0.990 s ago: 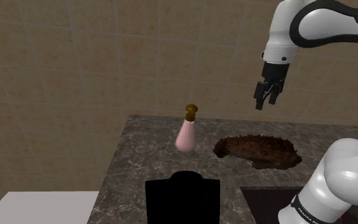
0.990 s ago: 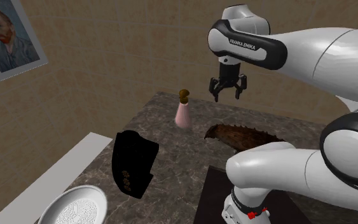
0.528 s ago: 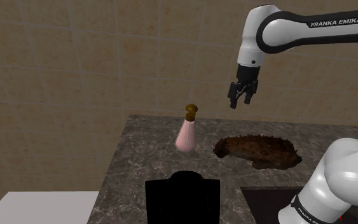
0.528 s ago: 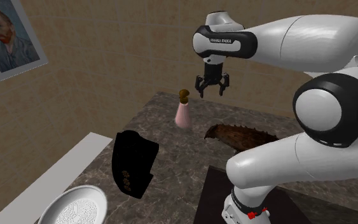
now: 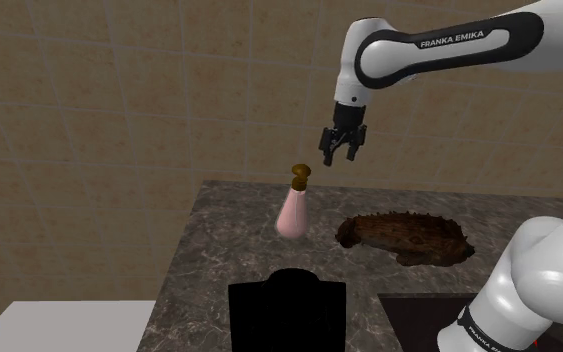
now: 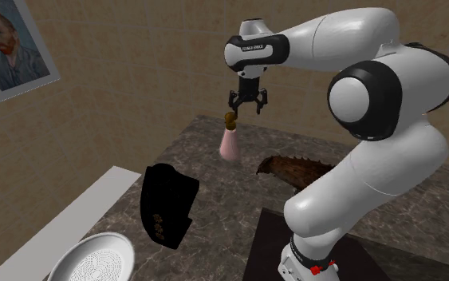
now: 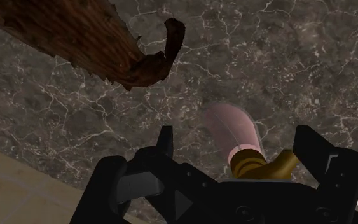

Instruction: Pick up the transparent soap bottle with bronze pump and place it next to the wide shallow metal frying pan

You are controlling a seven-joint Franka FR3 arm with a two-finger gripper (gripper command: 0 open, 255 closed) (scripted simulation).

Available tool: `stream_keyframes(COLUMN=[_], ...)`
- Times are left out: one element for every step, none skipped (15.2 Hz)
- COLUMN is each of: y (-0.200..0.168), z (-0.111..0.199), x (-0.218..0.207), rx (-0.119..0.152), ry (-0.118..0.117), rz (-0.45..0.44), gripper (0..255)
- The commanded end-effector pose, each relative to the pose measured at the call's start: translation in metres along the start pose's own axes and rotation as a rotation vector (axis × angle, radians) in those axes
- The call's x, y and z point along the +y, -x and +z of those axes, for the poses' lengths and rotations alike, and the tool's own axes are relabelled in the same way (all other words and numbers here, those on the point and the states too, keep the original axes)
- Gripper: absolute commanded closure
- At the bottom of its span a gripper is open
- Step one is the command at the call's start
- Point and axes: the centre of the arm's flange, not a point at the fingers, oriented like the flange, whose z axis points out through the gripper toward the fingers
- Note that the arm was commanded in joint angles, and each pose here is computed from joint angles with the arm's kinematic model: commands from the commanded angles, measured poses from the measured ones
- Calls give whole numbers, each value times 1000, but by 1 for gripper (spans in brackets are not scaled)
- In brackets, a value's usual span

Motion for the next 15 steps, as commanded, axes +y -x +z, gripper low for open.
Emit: stream_keyframes(y=[-23,-34,-45,-56,-67,-78,-87,-87,-88,-88,-88,-88,-88,-88,-89], z=[9,11,13,15,17,19,21,26,31,37,42,47,53,58,61], x=[-11,-16,-21,-27,-32,-38,-43,-43,-43,-43,-43,-43,-43,-44,-44], rx=[9,14,18,22,27,31,35,35,35,35,35,35,35,35,35], ry=[-6,-10,-13,-16,-19,-22,-25,-25,-25,-25,-25,-25,-25,-25,-25], rz=[0,-1,-1,-2,-2,-3,-3,-3,-3,-3,-3,-3,-3,-3,-3], gripper=[0,0,0,0,0,0,0,0,0,0,0,0,0,0,0])
